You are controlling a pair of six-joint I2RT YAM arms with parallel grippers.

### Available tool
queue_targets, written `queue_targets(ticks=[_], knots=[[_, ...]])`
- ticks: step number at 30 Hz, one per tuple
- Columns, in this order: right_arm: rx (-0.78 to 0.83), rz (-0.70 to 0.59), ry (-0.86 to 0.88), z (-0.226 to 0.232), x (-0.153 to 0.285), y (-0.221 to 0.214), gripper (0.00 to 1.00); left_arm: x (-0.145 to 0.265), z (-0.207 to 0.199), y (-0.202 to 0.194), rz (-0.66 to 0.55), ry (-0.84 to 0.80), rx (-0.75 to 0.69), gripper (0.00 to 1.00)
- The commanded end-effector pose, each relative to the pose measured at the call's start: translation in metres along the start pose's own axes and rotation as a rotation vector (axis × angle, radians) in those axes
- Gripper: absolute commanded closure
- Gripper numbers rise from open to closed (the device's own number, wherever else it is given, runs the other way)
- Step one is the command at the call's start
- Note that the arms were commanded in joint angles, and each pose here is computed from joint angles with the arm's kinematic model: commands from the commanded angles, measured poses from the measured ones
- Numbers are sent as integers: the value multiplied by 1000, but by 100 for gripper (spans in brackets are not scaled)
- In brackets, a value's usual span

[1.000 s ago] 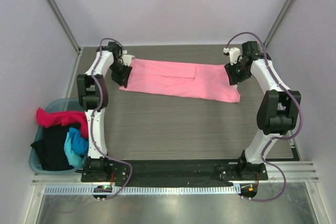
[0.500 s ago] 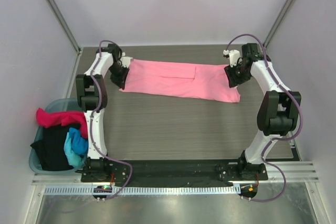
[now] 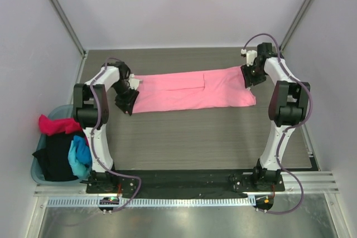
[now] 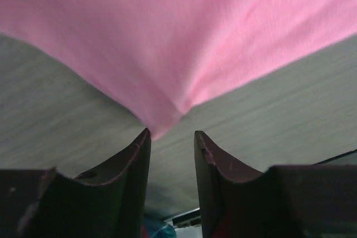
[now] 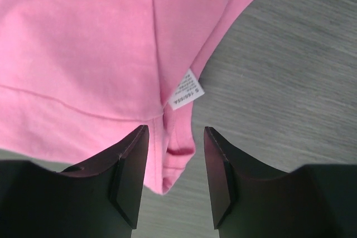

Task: Fold and stack the t-shirts
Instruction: Fold the tshirt

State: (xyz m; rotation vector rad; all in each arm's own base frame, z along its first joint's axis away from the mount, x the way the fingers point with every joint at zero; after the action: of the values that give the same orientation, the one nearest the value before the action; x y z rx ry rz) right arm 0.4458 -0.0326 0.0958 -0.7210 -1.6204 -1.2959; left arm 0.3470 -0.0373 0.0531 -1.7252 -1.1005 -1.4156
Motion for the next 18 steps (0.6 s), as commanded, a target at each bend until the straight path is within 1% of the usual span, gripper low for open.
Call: queue_targets(ticks=[1, 3, 4, 7, 10, 13, 18], knots=[[-22, -91, -8, -8, 7, 32, 50, 40, -7, -7, -59, 61, -56, 61], [-26, -87, -5, -10, -3, 36, 50, 58, -5, 1, -114, 101, -69, 59], [-26, -86, -3, -11, -6, 37, 50, 65, -6, 4, -137, 112, -78, 56], [-24, -76, -8, -14, -16, 39, 50, 85, -16, 11, -187, 99, -145, 54], [-26, -63, 5, -14, -26, 38, 50, 85, -30, 15, -168, 68, -206, 54], [-33, -47, 19, -12, -31, 34, 50, 76, -32, 17, -127, 89, -247, 54], [-30, 13, 29, -10, -38, 20, 50, 64, -31, 25, -104, 112, -283, 55]])
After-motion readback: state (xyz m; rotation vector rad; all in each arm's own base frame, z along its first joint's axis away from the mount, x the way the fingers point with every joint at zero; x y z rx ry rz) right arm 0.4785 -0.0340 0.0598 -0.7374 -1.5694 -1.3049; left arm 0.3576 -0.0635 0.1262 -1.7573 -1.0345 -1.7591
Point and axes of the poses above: each gripper's point midway between its finger pads, its own x axis back along the fingers, its own z axis along the line the jaws close on, y = z × x, the point moved 3 cm from there along x, back along the fingers, and after that the axes turned 3 degrees about -x, right-handed, at the moved point
